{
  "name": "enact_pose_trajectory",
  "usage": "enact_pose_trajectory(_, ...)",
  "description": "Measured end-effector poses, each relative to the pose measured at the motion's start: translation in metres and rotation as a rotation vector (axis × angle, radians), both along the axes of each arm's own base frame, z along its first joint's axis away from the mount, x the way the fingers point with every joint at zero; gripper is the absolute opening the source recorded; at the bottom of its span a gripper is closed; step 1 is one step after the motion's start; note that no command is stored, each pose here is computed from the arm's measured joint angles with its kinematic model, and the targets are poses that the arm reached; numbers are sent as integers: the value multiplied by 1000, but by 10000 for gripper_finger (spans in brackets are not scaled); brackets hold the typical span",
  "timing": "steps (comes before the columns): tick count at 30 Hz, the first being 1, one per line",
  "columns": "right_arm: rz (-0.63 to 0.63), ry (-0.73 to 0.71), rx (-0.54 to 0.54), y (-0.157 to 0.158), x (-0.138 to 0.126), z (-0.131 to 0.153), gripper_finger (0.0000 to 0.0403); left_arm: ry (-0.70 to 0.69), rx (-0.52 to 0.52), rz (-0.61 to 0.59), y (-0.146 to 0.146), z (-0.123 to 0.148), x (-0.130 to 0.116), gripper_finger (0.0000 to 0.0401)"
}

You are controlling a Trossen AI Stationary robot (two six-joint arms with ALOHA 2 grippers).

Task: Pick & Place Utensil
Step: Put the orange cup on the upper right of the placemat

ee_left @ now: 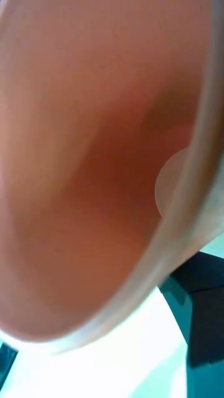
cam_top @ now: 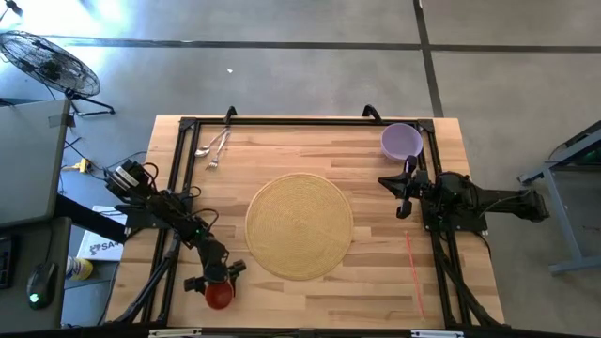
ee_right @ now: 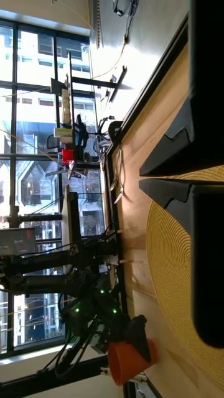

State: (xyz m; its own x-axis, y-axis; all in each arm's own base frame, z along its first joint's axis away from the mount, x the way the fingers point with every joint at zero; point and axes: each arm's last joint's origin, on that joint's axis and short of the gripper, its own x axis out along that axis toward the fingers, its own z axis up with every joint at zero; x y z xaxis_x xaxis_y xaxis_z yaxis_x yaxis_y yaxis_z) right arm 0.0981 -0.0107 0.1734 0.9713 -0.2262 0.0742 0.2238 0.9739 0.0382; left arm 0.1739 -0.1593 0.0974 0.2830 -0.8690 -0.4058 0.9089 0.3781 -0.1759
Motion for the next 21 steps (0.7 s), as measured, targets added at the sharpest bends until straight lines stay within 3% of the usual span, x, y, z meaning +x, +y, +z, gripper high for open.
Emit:
enact_pose_trajectory(6, 0, 0, 0, 0, 0, 0, 12, -33, -22, 32, -1, 4, 2, 291)
enact_pose_trajectory(12, 0, 0, 0, 0, 0, 0, 12, -140, -49, 150, -1, 12, 8, 291)
enact_pose_trajectory(17, 0, 0, 0, 0, 0, 0, 12, -259, -83, 321, 0, 22, 15, 292)
enact_pose_trajectory(21, 0, 0, 0, 0, 0, 0, 12, -339, -75, 543, 3, 29, 21, 292)
